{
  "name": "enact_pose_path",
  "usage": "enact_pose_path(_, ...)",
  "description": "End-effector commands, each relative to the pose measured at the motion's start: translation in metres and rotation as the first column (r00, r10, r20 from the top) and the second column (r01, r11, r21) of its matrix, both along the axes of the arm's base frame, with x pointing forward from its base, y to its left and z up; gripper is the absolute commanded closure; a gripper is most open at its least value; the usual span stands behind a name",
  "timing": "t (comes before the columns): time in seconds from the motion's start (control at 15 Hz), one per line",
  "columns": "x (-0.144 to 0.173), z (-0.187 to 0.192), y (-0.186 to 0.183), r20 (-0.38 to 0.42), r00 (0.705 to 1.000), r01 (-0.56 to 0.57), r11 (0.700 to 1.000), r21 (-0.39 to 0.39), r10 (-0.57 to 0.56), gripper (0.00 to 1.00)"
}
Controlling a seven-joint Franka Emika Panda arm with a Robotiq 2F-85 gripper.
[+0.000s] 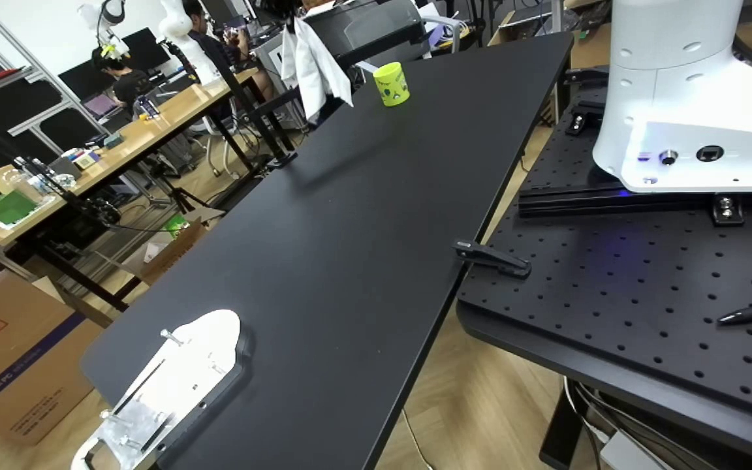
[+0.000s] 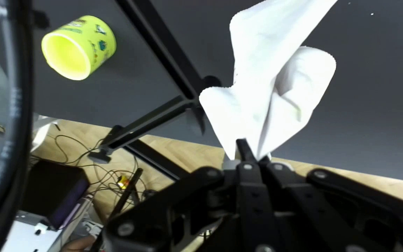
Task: Get the white towel from the table and place it on the black stand
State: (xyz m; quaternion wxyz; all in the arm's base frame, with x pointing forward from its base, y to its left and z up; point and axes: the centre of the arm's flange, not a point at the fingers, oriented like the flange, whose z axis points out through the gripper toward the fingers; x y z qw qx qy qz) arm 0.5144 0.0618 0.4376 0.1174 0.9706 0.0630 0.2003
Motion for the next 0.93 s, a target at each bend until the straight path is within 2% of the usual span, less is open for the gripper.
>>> enact_pose_path(0.0, -0.04, 0.058, -0.043, 0.034, 0.992, 0.121, 0.992, -0.033, -0.12, 1.0)
enact_pose_path(0.2, -0.059, 0.08, -0.081, 0.05, 0.977, 0.208, 0.977, -0.037, -0.206, 1.0)
enact_pose_path(0.33, -0.068, 0.077, -0.096, 0.039, 0.971, 0.236, 0.971, -0.038, -0.235, 1.0)
enact_pose_path(0.87, -0.071, -0.004, -0.125, -0.047, 0.956, 0.289, 0.957, 0.013, -0.288, 1.0)
